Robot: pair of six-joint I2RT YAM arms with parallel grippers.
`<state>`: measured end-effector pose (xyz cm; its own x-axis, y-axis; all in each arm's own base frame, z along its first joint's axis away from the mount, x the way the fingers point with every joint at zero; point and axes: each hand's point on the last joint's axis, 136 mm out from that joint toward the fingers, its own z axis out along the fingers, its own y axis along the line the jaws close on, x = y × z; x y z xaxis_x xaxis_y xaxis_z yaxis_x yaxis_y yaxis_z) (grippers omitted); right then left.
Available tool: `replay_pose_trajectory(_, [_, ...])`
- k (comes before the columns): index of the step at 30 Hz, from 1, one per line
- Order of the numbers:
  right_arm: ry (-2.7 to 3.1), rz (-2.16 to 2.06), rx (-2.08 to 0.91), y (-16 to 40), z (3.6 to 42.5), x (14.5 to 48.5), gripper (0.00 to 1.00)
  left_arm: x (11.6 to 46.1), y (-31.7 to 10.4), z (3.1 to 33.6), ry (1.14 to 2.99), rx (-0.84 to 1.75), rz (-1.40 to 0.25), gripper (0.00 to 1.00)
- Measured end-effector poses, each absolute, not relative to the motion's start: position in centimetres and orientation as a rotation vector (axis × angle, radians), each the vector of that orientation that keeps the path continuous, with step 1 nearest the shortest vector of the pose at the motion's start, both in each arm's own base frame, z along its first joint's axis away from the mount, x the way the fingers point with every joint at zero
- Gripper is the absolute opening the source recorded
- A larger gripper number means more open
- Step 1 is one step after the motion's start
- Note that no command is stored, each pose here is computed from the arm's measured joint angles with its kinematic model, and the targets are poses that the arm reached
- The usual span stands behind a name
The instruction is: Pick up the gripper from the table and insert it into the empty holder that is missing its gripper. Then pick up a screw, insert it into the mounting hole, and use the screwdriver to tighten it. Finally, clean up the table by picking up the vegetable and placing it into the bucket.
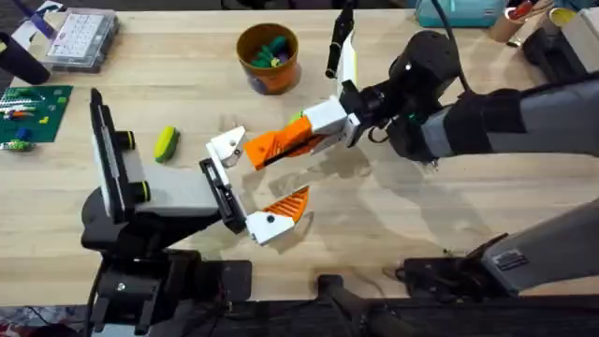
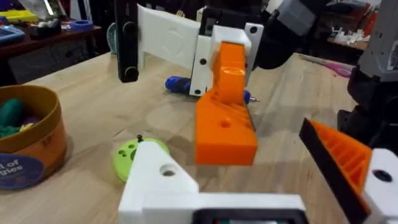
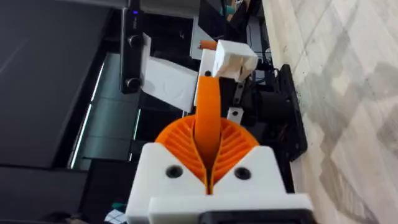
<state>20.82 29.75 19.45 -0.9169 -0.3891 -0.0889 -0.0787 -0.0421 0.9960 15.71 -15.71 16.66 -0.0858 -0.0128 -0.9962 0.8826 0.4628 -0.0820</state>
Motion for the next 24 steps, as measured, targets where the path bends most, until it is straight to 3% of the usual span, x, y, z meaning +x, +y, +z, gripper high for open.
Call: replay_pose_trajectory(24, [-2.035,-2.128,0.54,29.98,19.85,21.4,0.015,15.71,-15.71,16.66,1.467,0.809,-0.901,0.986])
